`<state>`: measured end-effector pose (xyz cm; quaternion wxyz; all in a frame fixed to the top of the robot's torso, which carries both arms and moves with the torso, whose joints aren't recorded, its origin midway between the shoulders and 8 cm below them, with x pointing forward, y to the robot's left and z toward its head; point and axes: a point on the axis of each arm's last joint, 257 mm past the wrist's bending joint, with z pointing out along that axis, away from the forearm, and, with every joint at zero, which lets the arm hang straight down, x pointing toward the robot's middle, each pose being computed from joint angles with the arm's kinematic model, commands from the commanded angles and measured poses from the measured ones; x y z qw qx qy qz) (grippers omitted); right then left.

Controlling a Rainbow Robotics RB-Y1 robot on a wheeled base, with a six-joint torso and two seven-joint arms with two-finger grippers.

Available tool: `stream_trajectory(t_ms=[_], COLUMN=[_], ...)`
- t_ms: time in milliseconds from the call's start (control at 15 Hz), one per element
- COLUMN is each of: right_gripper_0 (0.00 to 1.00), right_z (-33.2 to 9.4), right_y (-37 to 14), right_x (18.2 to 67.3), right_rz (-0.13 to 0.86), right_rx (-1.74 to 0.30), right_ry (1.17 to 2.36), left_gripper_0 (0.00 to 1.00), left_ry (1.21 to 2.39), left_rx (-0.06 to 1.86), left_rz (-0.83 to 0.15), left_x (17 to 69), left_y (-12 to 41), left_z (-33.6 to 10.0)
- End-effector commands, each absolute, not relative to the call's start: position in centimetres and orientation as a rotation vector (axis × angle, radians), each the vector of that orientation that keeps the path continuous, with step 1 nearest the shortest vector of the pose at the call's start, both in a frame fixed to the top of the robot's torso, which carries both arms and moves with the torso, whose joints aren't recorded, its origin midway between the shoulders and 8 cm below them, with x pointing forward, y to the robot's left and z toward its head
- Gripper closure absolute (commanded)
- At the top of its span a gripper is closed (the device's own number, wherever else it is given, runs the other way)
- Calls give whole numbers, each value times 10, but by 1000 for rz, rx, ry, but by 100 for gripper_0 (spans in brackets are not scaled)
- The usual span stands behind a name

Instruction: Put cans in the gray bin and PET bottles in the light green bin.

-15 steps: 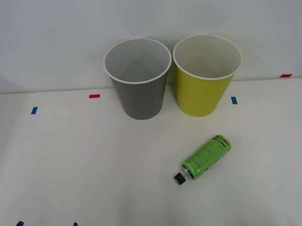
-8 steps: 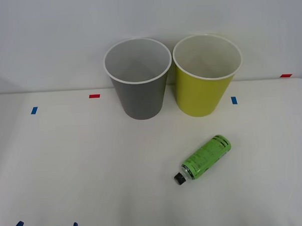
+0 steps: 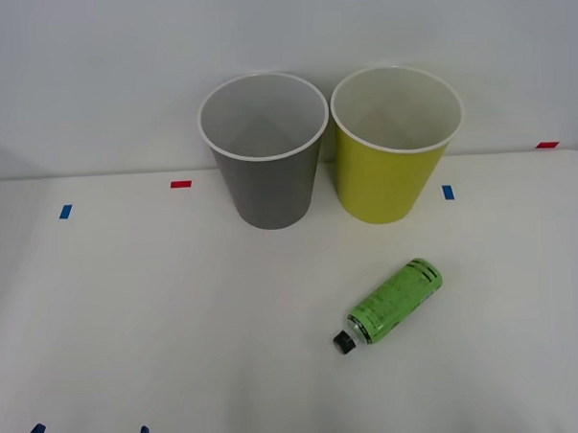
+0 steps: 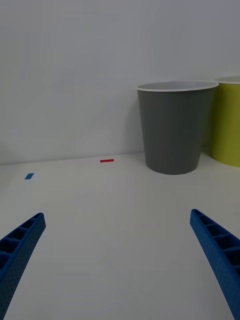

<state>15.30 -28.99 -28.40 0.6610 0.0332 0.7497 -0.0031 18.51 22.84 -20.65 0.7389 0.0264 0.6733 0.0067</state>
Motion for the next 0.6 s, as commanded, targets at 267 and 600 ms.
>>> stream_trajectory(t_ms=[267, 600], right_gripper_0=[0, 0], right_z=[-284, -288], right_y=[-290, -288], right_x=[153, 161], right_rz=[-7, 29], right_rx=[75, 105], right_ry=[1696, 1666], left_gripper_0=[0, 0], left_ry=[1478, 1478], left_rx=[58, 58], left_rz=[15, 15], left_x=[185, 185], left_y=[228, 228], left_z=[-206, -206])
